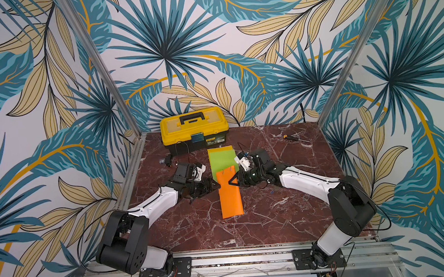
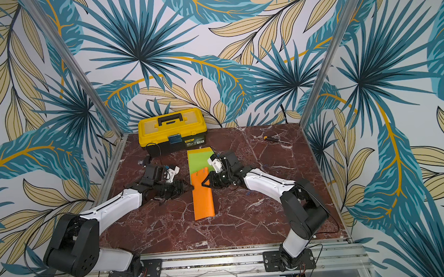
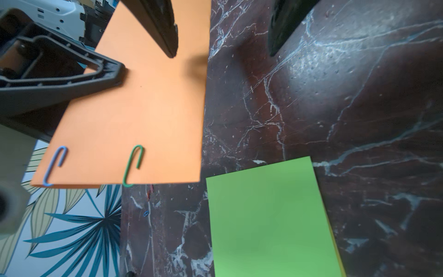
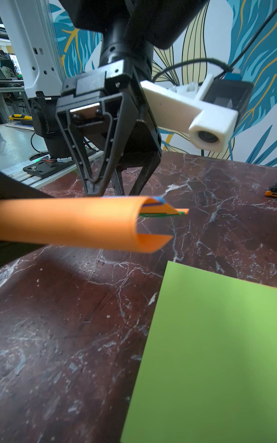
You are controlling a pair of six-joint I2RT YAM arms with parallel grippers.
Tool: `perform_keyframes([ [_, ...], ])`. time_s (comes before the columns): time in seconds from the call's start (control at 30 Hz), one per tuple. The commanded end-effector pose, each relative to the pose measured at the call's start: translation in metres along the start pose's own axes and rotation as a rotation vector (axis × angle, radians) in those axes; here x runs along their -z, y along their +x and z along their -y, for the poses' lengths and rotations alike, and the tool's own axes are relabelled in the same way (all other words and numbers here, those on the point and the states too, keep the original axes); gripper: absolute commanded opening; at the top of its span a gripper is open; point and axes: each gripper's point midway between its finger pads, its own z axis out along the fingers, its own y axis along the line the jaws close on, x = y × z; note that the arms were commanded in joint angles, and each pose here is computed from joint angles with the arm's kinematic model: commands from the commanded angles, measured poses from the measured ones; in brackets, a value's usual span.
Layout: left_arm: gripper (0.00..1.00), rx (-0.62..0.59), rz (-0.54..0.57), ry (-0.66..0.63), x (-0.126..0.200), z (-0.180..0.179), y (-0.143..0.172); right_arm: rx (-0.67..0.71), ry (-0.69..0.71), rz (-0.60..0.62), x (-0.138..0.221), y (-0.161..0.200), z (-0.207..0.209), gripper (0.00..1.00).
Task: Unclip the paperclips from the documents
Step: Pick up the document from the center of the board.
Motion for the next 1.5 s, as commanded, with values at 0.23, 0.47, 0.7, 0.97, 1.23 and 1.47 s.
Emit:
perform_keyframes([
  [0.23, 0.63, -0.041, 0.020, 0.162, -0.001, 0.031, -0.018, -0.011, -0.130, 0.013, -0.002, -0.003, -0.020, 0.20],
  [0.47, 0.57, -0.047, 0.024, 0.206, 0.004, 0.044, -0.022, -0.017, -0.096, 0.012, -0.010, -0.004, -0.008, 0.20],
  [0.7, 0.50, -0.049, 0.050, 0.212, 0.013, 0.049, -0.023, -0.028, -0.059, -0.012, -0.015, 0.003, 0.004, 0.20],
  [0.97, 0.47, -0.054, 0.054, 0.221, 0.015, 0.051, -0.024, -0.009, -0.061, -0.072, -0.020, 0.016, 0.005, 0.20],
  [1.23, 0.39, -0.051, 0.042, 0.220, 0.011, 0.049, -0.023, 0.011, -0.065, -0.087, -0.022, 0.019, 0.000, 0.19],
  [1.47, 0.29, -0.055, 0.031, 0.226, 0.010, 0.049, -0.021, 0.019, -0.091, -0.072, -0.024, 0.014, -0.008, 0.19],
])
